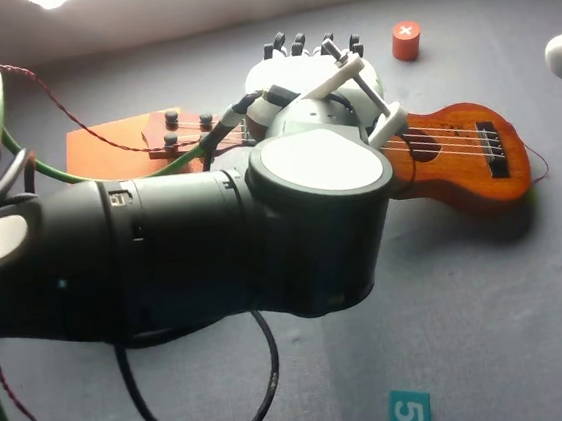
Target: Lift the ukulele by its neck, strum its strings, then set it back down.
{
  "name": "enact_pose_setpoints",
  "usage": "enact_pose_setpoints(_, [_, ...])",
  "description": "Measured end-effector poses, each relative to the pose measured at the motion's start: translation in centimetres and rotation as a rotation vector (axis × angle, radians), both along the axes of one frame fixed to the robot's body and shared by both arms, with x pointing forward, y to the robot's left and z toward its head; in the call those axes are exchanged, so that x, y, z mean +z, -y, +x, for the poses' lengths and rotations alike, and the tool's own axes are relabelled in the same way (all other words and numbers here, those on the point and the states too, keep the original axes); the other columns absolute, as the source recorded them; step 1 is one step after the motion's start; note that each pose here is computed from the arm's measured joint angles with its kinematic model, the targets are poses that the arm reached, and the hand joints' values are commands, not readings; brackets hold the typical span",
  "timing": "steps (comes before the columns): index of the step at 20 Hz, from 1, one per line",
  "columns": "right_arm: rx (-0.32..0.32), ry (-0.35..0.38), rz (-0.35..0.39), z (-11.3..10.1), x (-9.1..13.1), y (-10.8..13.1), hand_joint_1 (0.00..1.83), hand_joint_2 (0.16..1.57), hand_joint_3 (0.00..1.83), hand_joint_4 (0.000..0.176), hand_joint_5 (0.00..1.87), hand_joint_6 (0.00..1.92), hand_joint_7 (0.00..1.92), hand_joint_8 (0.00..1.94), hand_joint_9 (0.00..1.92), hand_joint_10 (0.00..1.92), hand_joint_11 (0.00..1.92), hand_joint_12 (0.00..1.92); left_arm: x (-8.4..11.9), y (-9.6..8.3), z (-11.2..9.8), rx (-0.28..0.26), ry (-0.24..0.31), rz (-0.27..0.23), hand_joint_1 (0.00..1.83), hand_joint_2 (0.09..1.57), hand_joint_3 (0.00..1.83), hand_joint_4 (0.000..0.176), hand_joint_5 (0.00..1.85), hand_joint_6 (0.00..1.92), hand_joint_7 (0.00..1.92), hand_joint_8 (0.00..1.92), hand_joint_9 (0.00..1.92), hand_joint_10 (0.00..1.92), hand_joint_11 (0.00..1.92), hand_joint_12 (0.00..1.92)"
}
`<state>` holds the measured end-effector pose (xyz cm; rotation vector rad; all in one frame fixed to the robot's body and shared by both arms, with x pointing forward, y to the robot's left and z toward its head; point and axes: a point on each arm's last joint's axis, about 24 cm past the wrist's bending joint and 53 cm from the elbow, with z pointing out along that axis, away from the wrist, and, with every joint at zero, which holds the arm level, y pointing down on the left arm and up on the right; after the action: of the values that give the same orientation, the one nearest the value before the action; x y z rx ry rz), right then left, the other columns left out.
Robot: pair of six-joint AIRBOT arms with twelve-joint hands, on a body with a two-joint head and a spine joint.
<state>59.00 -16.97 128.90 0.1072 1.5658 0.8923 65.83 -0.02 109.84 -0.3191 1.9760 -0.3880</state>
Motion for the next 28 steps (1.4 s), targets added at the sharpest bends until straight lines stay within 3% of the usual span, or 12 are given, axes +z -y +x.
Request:
enact_pose_setpoints(2, [0.008,-0.010,-0.003,0.0,-0.2,-0.3,0.26,1.27,0.00,0.000,0.19,0.02,0.19,0.01,0.17,0.03,0.00,0.40,-0.5,-0.1,0.2,0.007,-0.006,0.004,1.12,1.02,0.00,0.000,0.00,0.00,0.00,0.00,0.00,0.00,0.00,0.00])
enact_pose_setpoints(4, [0.022,-0.021,-0.004,-0.1,-0.4,-0.7,0.28,1.28,0.00,0.000,0.17,0.01,0.15,0.00,0.14,0.02,0.00,0.26,-1.0,-0.1,0.5,0.013,-0.006,0.011,1.10,1.02,0.00,0.000,0.00,0.00,0.00,0.00,0.00,0.00,0.00,0.00])
enact_pose_setpoints(9, [0.027,-0.025,-0.003,-0.1,-0.4,-0.9,0.21,1.29,0.00,0.000,0.16,0.00,0.16,0.00,0.17,0.03,0.00,0.50,-1.8,-0.1,1.3,0.014,0.003,0.021,1.11,1.01,0.00,0.000,0.00,0.00,0.00,0.00,0.00,0.00,0.00,0.00])
enact_pose_setpoints(12, [0.030,-0.028,0.008,-0.1,-0.3,-0.9,0.24,1.28,0.00,0.000,0.18,0.01,0.16,0.00,0.16,0.03,0.00,0.39,-2.3,-0.2,1.5,0.010,0.003,0.031,1.08,1.02,0.00,0.000,0.00,0.00,0.00,0.00,0.00,0.00,0.00,0.00])
enact_pose_setpoints(13, [0.030,-0.029,0.009,-0.1,-0.3,-0.9,0.27,1.27,0.00,0.000,0.20,0.02,0.19,0.01,0.19,0.04,0.00,0.50,-2.5,-0.3,1.7,0.003,0.013,0.040,1.04,1.02,0.00,0.000,0.00,0.00,0.00,0.00,0.00,0.00,0.00,0.00])
enact_pose_setpoints(18, [0.031,-0.031,0.010,-0.1,-0.3,-1.0,0.22,1.28,0.00,0.000,0.18,0.01,0.19,0.00,0.18,0.04,0.00,0.54,-3.3,-1.5,2.5,0.027,0.012,0.056,1.08,1.01,0.00,0.000,0.00,0.00,0.00,0.00,0.00,0.00,0.00,0.00])
enact_pose_setpoints(21, [0.032,-0.032,0.009,-0.1,-0.4,-1.0,0.18,1.30,0.01,0.000,0.11,0.00,0.11,0.00,0.12,0.01,0.00,0.21,-3.6,-2.3,3.1,0.049,0.010,0.063,1.02,1.02,0.00,0.000,0.00,0.00,0.00,0.00,0.00,0.00,0.00,0.00])
enact_pose_setpoints(22, [0.032,-0.033,0.008,-0.1,-0.4,-1.0,0.20,1.29,0.00,0.000,0.12,0.01,0.12,0.01,0.12,0.02,0.00,0.18,-3.6,-2.5,3.3,0.052,0.012,0.065,0.98,1.02,0.01,0.000,0.00,0.00,0.00,0.00,0.00,0.00,0.00,0.00])
enact_pose_setpoints(25, [0.034,-0.037,0.006,-0.2,-0.5,-1.1,0.26,1.28,0.00,0.000,0.16,0.02,0.17,0.01,0.16,0.03,0.00,0.40,-4.1,-2.3,3.2,0.036,0.013,0.072,0.95,1.04,0.01,0.000,0.00,0.00,0.00,0.00,0.00,0.00,0.00,0.00])
enact_pose_setpoints(28, [0.035,-0.039,0.005,-0.2,-0.5,-1.1,0.26,1.28,0.00,0.000,0.17,0.02,0.18,0.00,0.17,0.04,0.00,0.45,-4.2,-2.2,3.2,0.032,0.011,0.073,0.92,1.05,0.01,0.000,0.00,0.00,0.00,0.00,0.00,0.00,0.00,0.00])
